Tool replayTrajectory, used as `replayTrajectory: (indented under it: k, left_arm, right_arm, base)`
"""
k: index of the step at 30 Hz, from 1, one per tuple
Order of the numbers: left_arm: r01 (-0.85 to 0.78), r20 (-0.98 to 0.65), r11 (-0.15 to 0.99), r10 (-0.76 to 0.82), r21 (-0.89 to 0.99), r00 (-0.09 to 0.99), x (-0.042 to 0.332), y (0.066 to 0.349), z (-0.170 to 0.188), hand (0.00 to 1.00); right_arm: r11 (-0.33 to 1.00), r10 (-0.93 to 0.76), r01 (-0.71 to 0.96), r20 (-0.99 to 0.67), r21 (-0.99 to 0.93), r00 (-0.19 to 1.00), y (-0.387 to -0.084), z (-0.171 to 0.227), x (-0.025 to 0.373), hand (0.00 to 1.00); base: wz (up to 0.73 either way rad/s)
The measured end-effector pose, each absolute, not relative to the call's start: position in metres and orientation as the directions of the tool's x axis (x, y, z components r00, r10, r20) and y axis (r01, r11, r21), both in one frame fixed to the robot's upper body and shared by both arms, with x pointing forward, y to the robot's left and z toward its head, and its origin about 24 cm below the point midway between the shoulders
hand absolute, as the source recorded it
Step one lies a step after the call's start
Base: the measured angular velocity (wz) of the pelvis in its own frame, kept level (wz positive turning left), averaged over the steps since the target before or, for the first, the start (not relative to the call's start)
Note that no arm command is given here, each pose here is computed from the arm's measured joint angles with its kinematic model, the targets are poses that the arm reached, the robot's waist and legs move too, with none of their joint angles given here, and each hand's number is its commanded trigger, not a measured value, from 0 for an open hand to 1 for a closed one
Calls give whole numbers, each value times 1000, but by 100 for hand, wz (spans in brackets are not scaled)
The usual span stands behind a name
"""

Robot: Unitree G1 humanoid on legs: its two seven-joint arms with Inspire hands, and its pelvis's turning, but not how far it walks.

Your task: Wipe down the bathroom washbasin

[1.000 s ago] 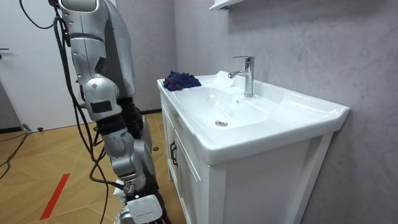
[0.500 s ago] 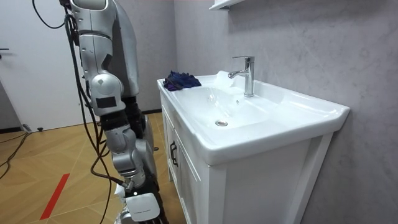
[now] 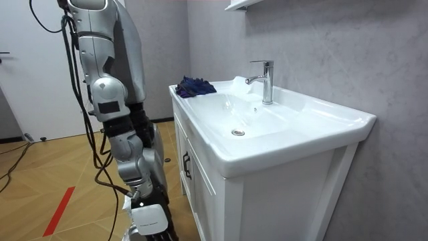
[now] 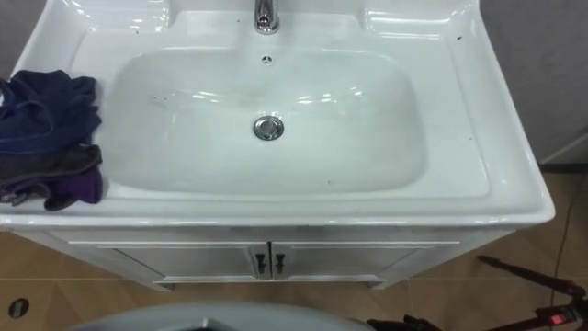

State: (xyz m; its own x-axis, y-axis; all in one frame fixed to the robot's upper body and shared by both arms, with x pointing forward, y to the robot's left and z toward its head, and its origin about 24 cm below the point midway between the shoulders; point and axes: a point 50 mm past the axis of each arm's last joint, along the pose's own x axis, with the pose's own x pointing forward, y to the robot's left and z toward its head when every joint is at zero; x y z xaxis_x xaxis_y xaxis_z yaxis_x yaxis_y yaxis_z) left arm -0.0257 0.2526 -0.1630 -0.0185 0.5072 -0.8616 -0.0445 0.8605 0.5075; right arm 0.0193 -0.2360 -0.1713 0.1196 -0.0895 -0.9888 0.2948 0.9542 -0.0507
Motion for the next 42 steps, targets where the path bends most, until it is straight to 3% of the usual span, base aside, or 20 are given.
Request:
replayTrajectory:
  k: [35, 42]
  left_arm:
    - [-18, -954, 955, 293, 295, -66, -23, 241, -169, 0]
    - [-3, -961, 969, 246, 248, -124, -32, 238, -169, 0]
  right_arm:
    - [959, -94, 279, -990, -60, 109, -239, -171, 19, 0]
    - [958, -93, 281, -991, -62, 98, -241, -170, 19, 0]
  base:
    - [-1]
    - [-1]
